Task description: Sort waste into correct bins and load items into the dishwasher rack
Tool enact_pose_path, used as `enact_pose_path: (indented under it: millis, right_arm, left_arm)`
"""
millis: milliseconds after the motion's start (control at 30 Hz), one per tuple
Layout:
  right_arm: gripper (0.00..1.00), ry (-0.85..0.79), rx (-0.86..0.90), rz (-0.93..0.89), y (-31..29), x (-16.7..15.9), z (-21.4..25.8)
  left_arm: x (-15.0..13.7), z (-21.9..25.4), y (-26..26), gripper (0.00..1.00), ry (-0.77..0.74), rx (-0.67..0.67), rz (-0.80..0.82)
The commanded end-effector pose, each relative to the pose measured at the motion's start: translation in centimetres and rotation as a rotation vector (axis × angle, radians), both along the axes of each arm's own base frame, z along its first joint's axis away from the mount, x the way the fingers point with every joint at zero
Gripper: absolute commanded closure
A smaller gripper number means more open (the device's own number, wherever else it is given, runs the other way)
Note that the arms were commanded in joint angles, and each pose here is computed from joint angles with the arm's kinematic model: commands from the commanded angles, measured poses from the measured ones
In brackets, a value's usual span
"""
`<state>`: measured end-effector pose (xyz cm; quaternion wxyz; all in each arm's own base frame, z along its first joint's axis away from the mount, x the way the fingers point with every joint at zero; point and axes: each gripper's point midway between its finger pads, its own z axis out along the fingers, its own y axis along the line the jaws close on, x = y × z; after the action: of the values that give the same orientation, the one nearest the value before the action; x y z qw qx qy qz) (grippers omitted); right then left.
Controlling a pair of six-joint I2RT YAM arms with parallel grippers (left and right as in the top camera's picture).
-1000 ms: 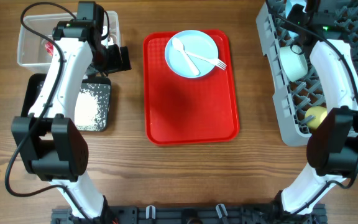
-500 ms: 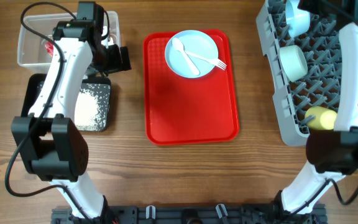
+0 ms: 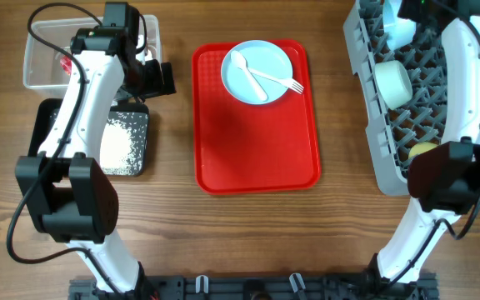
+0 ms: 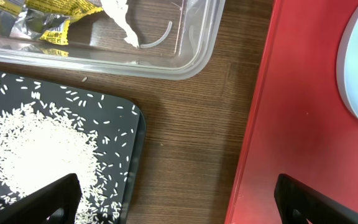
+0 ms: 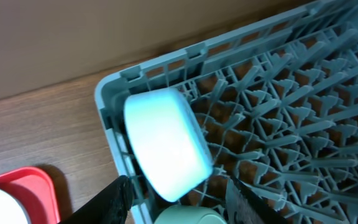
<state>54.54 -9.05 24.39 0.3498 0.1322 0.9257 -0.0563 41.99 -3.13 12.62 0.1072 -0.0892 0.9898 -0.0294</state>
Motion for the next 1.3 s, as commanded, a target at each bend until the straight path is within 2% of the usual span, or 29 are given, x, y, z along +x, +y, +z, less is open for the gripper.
enact_pose_path:
  millis: [0, 600, 900, 1267]
  right_arm:
    - [0.49, 0.006, -0.001, -0.043, -1.1, 0.2, -0.7]
    - [0.50, 0.110, 0.005, -0.051, -1.7, 1.9, -7.6]
    - [0.50, 0.133, 0.007, -0.051, -1.7, 2.0, -8.8]
    - [0.50, 0.284, 0.039, -0.047, -1.0, -1.2, -10.7]
  left_arm:
    - [-0.1, -0.5, 0.1, 0.00, 0.015, -0.010, 0.017]
    - [-0.1, -0.5, 0.1, 0.00, 0.015, -0.010, 0.017]
    - [-0.1, -0.5, 0.1, 0.00, 0.015, -0.009, 0.017]
    - [-0.1, -0.5, 0.1, 0.00, 0.015, -0.010, 0.017]
